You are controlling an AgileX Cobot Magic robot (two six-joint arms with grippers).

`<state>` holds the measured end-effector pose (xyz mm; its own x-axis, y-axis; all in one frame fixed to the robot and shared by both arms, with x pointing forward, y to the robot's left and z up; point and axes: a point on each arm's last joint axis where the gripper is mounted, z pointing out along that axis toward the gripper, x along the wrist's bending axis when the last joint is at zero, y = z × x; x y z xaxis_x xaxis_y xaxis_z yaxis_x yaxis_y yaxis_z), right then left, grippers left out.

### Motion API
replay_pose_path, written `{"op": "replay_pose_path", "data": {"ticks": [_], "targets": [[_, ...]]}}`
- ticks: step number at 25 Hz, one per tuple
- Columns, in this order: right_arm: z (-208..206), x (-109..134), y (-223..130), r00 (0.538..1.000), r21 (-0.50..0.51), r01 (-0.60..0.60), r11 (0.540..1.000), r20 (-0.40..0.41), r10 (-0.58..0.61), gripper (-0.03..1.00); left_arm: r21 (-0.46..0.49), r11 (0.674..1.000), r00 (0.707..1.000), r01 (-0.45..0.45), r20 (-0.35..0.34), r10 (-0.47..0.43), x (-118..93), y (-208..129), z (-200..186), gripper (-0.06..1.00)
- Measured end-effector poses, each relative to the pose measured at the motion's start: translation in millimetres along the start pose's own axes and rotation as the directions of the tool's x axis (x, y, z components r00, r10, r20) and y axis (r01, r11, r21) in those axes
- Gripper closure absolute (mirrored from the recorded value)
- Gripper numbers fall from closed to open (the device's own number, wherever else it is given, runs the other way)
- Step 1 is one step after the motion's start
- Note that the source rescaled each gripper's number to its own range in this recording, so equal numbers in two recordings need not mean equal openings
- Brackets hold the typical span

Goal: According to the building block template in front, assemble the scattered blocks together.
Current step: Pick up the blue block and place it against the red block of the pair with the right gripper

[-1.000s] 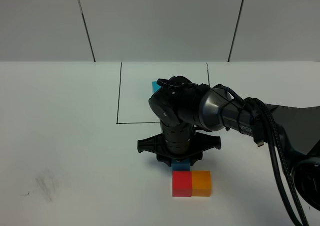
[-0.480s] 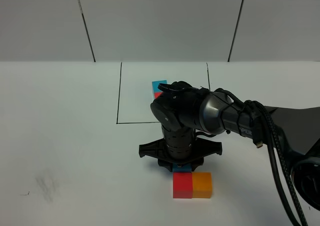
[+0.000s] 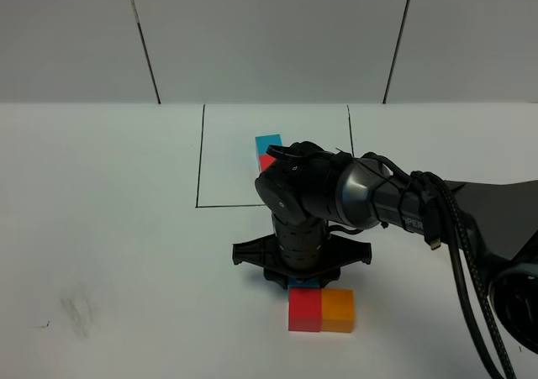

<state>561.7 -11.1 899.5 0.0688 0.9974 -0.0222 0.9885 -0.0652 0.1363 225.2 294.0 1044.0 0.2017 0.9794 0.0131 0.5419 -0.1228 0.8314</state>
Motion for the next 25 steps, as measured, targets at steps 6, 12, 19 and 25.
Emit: {"op": "replay_pose_path", "data": {"ticks": [6,12,19,25], "targets": [[0.9,0.6,0.0,1.000,0.000,0.000,1.000,-0.005,0.000,0.77,0.000,1.000,1.000,0.000,0.000,0.000,0.0,0.0,0.0,0.41],[1.1,0.6,0.4,1.000,-0.005,0.014,1.000,-0.005,-0.014,0.77,0.000,1.000,1.000,0.000,0.000,0.000,0.0,0.0,0.0,0.41],[1.0,0.2,0.0,1.000,-0.008,0.024,1.000,0.007,-0.023,0.77,0.000,1.000,1.000,0.000,0.000,0.000,0.0,0.0,0.0,0.41],[1.0,0.7,0.1,1.000,-0.009,0.021,1.000,0.002,-0.021,0.77,0.000,1.000,1.000,-0.001,0.000,0.001,0.0,0.0,0.0,0.41]]}}
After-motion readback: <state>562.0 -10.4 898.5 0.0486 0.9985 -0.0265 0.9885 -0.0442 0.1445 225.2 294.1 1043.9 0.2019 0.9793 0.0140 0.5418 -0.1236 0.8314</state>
